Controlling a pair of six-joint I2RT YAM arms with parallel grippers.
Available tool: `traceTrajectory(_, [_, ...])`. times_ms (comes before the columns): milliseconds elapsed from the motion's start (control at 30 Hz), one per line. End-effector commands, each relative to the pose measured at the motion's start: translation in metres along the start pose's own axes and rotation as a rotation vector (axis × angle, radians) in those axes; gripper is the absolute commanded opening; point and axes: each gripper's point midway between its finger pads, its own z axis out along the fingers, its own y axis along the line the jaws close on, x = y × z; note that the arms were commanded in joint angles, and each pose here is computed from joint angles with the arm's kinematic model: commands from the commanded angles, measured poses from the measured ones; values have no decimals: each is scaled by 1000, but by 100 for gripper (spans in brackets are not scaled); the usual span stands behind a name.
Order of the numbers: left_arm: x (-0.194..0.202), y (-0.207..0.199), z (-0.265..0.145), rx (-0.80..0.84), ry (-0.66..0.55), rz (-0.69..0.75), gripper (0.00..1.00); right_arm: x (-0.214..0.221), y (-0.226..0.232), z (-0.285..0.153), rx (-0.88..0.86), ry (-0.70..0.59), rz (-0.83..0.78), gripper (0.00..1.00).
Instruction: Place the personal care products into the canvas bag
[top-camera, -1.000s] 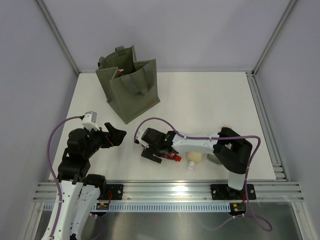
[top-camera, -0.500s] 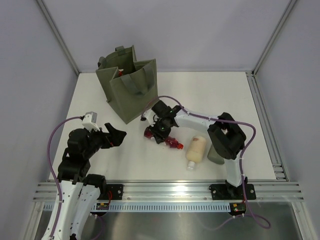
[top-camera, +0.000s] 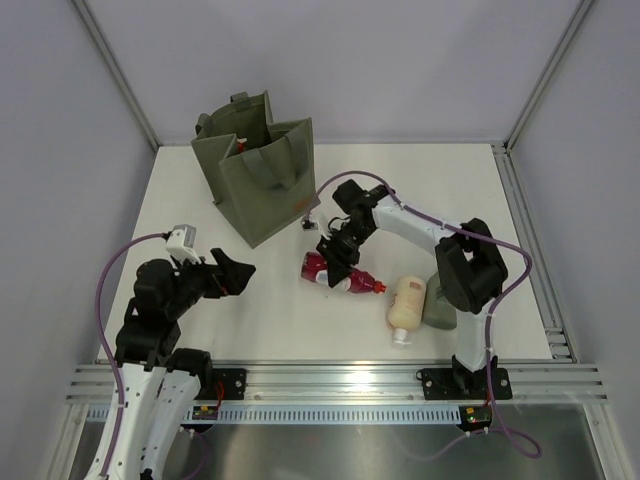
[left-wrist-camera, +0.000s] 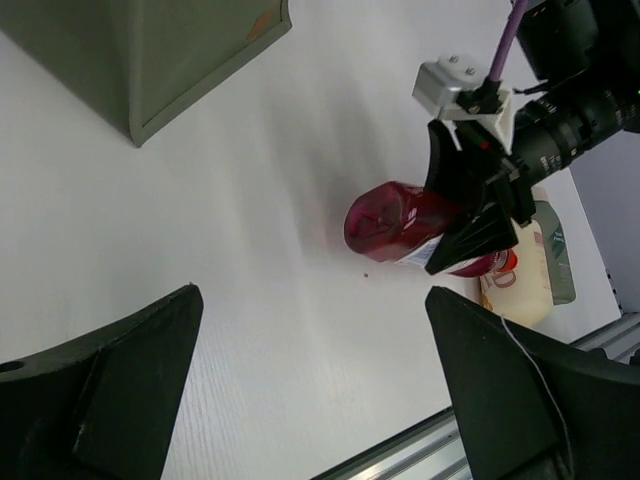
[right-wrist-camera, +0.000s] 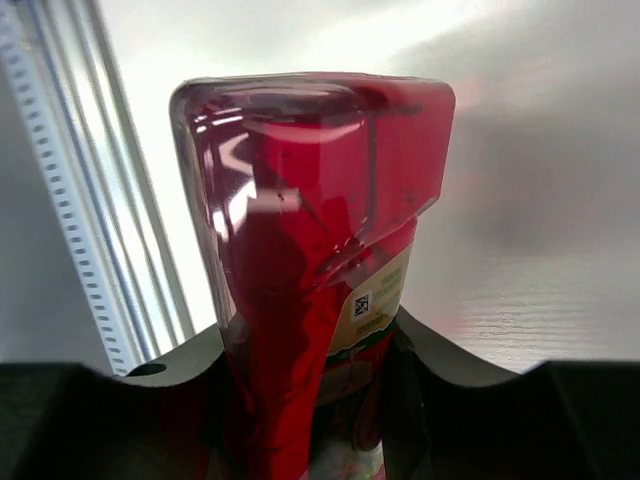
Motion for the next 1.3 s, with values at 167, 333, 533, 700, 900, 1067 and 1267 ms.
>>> traceTrajectory(167, [-10,-16,0,94,-42,56,99,-177,65,-168,227,-413,-466,0])
traceTrajectory(333, [-12,-18,-2,101,-70,57,99,-287,64,-267,544,-769,-511,0])
traceTrajectory(533, [-12,-20,-4,115,-72,64,99,-383,51,-332,689,-1253,-536,0])
traceTrajectory(700, [-11,-22,-3,129,-69,66,99,-425,68,-349,680,-1579,-639,0])
traceTrajectory(900, [-9,-23,-1,138,-59,68,99,-440,86,-327,658,-1693,-727,0])
traceTrajectory(1067, [-8,-22,0,136,-45,61,99,-441,70,-319,657,-1693,-677,0])
traceTrajectory(1267, [-7,-23,2,143,-35,62,99,-440,63,-282,566,-1563,-663,0])
